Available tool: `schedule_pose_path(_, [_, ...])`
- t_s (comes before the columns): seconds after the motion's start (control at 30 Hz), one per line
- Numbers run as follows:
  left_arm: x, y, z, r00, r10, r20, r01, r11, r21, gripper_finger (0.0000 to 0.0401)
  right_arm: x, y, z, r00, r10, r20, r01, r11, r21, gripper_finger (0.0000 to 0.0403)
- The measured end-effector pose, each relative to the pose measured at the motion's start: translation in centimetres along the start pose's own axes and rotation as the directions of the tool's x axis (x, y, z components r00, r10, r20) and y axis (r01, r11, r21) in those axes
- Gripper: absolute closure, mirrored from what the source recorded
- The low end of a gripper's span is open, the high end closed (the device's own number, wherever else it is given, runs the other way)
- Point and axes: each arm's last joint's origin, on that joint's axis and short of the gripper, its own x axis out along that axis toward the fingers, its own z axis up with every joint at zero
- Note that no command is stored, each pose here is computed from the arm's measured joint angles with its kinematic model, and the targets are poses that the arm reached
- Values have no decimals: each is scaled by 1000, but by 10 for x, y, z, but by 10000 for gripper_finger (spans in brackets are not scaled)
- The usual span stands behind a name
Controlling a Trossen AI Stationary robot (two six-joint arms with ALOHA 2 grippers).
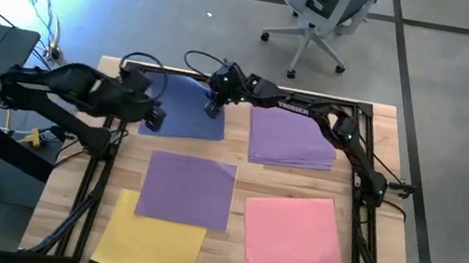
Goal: Organize paper
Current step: Stack the blue paper on the top left blue paper
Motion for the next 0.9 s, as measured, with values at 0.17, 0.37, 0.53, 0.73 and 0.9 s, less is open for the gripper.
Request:
schedule_pose_path(0.17, [19,-8,4,992,15,-124,-9,999,49,401,7,3,-7,999,-35,-41,34,999,-30,266])
schedule_pose_path(0.37, [32,-13,7,983,34,-181,-20,996,82,401,7,12,-3,977,-212,-5,207,959,-194,192])
schedule_pose_path(0.53, [36,-11,10,980,43,-196,-28,997,77,401,6,14,0,947,-322,25,316,910,-268,156])
schedule_pose_path(0.73, [39,-8,13,977,47,-208,-36,998,58,401,-9,9,1,936,-349,-46,325,908,-266,159])
schedule_pose_path(0.9, [51,-4,20,969,28,-245,-5,996,94,401,-40,-2,-7,946,-184,-268,156,980,-123,193])
